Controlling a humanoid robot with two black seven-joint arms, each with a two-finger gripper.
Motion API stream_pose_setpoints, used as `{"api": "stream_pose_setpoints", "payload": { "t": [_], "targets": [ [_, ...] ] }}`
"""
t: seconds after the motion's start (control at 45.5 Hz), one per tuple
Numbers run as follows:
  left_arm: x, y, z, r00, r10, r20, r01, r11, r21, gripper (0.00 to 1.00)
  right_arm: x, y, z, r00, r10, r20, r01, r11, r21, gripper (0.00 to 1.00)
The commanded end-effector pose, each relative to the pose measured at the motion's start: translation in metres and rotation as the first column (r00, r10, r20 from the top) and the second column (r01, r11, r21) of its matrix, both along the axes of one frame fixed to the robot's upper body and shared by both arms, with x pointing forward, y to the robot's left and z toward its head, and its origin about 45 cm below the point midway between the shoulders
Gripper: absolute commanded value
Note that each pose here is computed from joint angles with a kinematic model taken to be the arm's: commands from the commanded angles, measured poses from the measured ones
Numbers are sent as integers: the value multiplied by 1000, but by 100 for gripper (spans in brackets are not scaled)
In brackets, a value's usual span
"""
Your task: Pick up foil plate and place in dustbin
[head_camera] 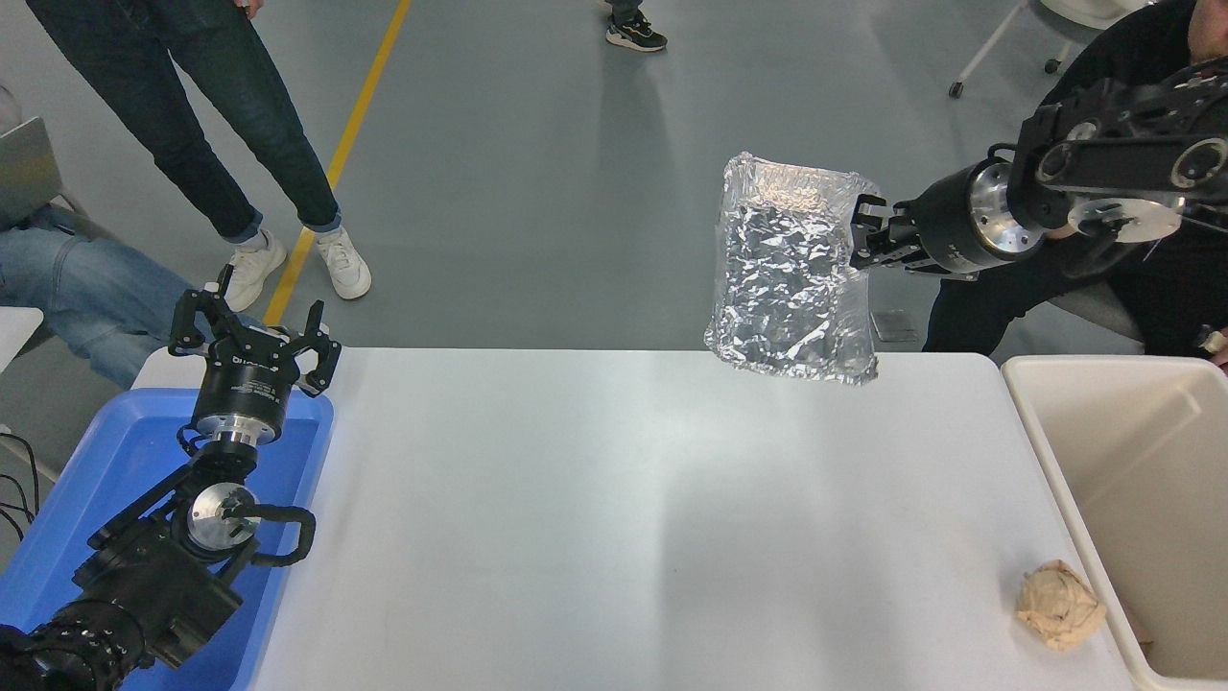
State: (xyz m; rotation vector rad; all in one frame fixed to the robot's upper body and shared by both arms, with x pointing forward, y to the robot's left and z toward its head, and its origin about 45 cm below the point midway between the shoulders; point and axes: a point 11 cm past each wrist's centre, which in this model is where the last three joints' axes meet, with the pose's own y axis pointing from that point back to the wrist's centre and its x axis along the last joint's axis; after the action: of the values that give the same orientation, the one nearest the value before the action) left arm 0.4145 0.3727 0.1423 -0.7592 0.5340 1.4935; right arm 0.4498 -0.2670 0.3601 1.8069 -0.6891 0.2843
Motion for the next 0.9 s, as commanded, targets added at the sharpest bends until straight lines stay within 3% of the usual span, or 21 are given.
{"api": "stream_pose_setpoints", "payload": {
  "t": [0.0,0.33,0.681,0.879],
  "targets": [
    [0,0,0,1000,-1,-1,1,1000,0,99,1,-7,27,999,14,29,-13,1000,-13,0],
    [0,0,0,1000,-1,-1,1,1000,0,99,0,-43,32,997,-63,52,63,998,3,0],
    [0,0,0,1000,0,1,0,1000,0,99,3,-181,-6,938,-328,110,342,929,-142,0],
    [0,0,0,1000,0,1,0,1000,0,99,-14,-263,-44,877,-451,167,480,842,-248,0]
  ]
}}
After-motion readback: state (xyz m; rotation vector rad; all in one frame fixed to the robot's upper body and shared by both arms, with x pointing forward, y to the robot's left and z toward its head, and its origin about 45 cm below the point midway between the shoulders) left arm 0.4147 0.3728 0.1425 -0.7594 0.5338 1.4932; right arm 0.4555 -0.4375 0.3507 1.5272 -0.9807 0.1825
